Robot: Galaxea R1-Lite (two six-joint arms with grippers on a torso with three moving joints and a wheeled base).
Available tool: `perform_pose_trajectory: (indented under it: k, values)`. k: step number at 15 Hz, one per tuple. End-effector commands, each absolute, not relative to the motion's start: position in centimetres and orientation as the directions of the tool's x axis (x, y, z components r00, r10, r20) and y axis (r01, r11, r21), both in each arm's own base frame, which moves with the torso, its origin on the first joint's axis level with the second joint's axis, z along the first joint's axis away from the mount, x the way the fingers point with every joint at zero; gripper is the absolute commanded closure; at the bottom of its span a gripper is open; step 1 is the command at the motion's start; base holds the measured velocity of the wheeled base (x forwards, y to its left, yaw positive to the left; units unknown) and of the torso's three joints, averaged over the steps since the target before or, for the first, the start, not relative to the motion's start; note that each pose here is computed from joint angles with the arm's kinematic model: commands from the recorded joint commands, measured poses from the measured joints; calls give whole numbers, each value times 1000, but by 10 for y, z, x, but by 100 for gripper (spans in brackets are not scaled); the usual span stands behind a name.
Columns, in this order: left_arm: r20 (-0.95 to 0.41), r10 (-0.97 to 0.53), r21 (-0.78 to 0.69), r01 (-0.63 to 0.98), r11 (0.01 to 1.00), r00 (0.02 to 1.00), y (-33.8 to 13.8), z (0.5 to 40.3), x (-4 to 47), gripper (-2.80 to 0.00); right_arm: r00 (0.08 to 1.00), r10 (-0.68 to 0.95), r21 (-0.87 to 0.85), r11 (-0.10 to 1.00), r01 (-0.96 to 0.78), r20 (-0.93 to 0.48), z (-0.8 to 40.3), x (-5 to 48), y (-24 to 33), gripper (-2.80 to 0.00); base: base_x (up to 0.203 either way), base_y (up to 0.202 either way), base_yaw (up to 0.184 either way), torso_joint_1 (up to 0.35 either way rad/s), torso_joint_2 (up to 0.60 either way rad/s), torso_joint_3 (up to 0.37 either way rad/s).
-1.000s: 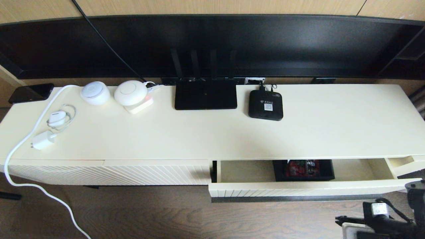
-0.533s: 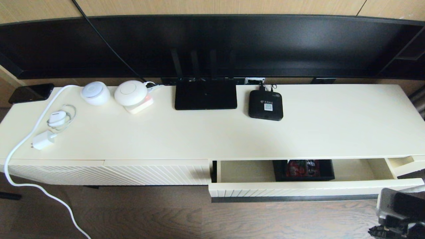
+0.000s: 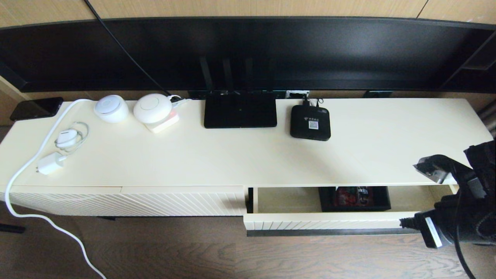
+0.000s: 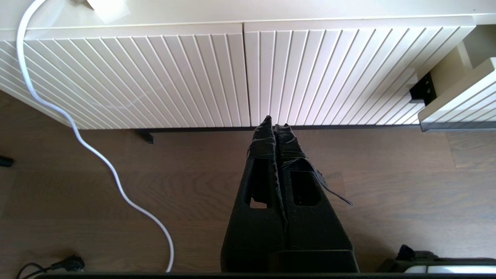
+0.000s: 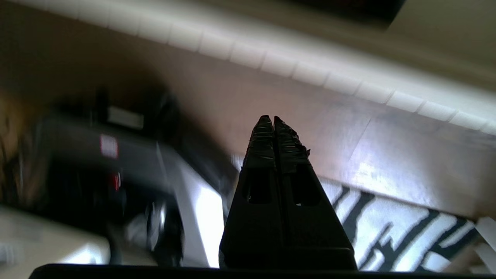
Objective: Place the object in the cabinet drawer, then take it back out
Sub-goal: Open the drawer
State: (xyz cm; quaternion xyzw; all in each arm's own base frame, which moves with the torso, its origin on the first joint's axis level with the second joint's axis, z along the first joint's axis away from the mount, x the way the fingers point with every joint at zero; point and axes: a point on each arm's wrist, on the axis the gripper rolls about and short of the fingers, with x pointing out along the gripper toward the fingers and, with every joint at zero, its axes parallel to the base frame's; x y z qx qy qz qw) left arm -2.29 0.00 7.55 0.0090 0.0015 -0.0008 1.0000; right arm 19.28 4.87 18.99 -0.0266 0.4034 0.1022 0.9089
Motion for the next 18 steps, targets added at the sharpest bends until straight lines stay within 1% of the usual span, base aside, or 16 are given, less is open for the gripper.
perform_pose_trajectory:
  k: [1,3,7,12,18]
  values:
    - [-5,-2,18,2,1000,1000,0,75,-23,0,651,135,15,982,-186,-747,183,209,53,0,0,0,0,0,0,0]
    - [-5,-2,18,2,1000,1000,0,75,-23,0,671,107,-6,986,-164,-734,176,221,55,0,0,0,0,0,0,0]
    - [-5,-2,18,2,1000,1000,0,75,-23,0,681,109,-8,986,-166,-725,170,233,59,0,0,0,0,0,0,0]
    - [-4,-2,18,2,1000,1000,0,75,-23,0,729,85,-30,989,-143,-679,164,249,64,0,0,0,0,0,0,0]
    - [-5,-2,18,2,1000,1000,0,75,-23,0,740,79,-35,990,-137,-668,156,259,67,0,0,0,0,0,0,0]
